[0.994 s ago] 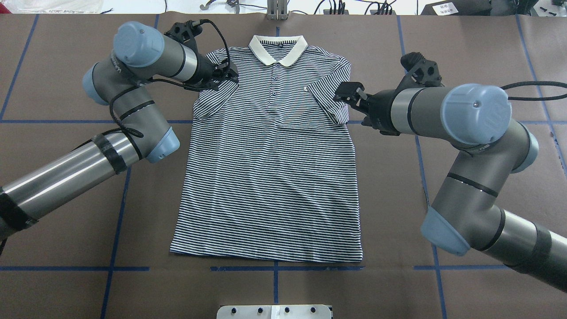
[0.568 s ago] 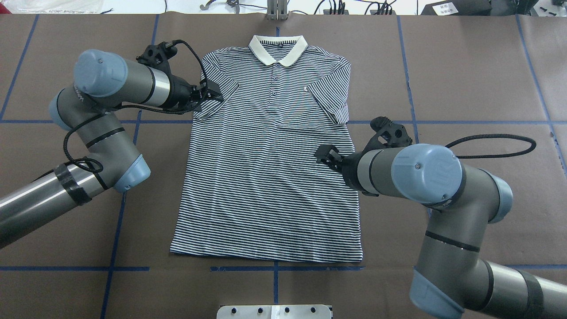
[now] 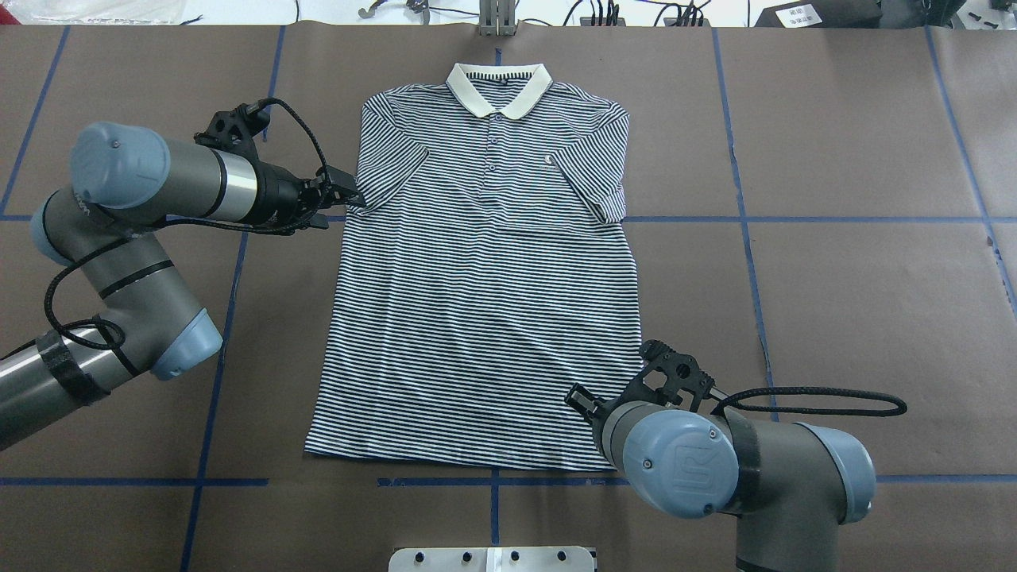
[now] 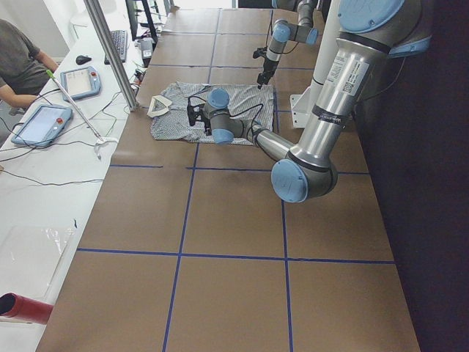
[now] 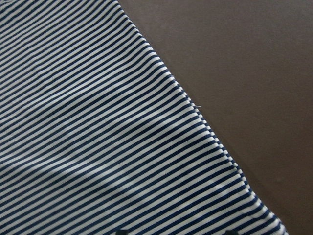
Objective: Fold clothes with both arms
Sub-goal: 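Move the right gripper to the hem corner nearest the robot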
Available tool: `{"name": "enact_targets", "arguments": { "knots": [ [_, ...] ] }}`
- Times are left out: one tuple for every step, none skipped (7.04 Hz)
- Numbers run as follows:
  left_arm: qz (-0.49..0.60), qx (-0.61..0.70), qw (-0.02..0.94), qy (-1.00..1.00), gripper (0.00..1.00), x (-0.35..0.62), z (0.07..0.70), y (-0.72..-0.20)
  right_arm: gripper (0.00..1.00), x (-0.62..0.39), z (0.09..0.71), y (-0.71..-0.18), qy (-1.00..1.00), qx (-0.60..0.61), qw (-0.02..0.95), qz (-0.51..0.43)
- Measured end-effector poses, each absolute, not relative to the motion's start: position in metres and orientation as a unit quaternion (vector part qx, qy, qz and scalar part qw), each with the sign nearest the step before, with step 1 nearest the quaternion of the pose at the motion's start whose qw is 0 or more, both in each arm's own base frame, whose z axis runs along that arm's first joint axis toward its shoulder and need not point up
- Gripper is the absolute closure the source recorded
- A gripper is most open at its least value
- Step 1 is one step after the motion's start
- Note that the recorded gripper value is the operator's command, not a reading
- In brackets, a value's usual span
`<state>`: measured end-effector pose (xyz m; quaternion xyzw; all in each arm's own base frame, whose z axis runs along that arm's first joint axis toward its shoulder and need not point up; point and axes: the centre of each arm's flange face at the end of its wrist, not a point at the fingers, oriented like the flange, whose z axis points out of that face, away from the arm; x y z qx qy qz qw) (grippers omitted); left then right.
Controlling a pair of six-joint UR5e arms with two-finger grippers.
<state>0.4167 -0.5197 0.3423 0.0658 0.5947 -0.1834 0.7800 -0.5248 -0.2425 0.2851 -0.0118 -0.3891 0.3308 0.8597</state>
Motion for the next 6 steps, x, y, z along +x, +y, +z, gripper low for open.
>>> {"name": "enact_targets", "arguments": {
  "knots": [
    [-0.178, 0.064, 0.779, 0.598, 0.24, 0.42, 0.338, -0.515, 0.31, -0.524, 0.295, -0.238, -0.377, -0.013, 0.865, 0.331],
    [-0.173, 0.062, 0.778, 0.601, 0.24, 0.426, 0.335, -0.509, 0.31, -0.519, 0.306, -0.236, -0.367, -0.013, 0.869, 0.331],
    [-0.169, 0.062, 0.777, 0.603, 0.24, 0.427, 0.331, -0.506, 0.34, -0.514, 0.316, -0.234, -0.359, -0.014, 0.873, 0.331],
    [-0.167, 0.062, 0.776, 0.605, 0.24, 0.428, 0.328, -0.504, 0.36, -0.512, 0.322, -0.23, -0.353, -0.016, 0.876, 0.329],
    [-0.166, 0.061, 0.776, 0.606, 0.24, 0.43, 0.327, -0.503, 0.38, -0.513, 0.327, -0.226, -0.349, -0.018, 0.879, 0.326],
    [-0.165, 0.061, 0.776, 0.606, 0.24, 0.431, 0.327, -0.502, 0.38, -0.515, 0.329, -0.221, -0.347, -0.02, 0.881, 0.321]
  ]
}}
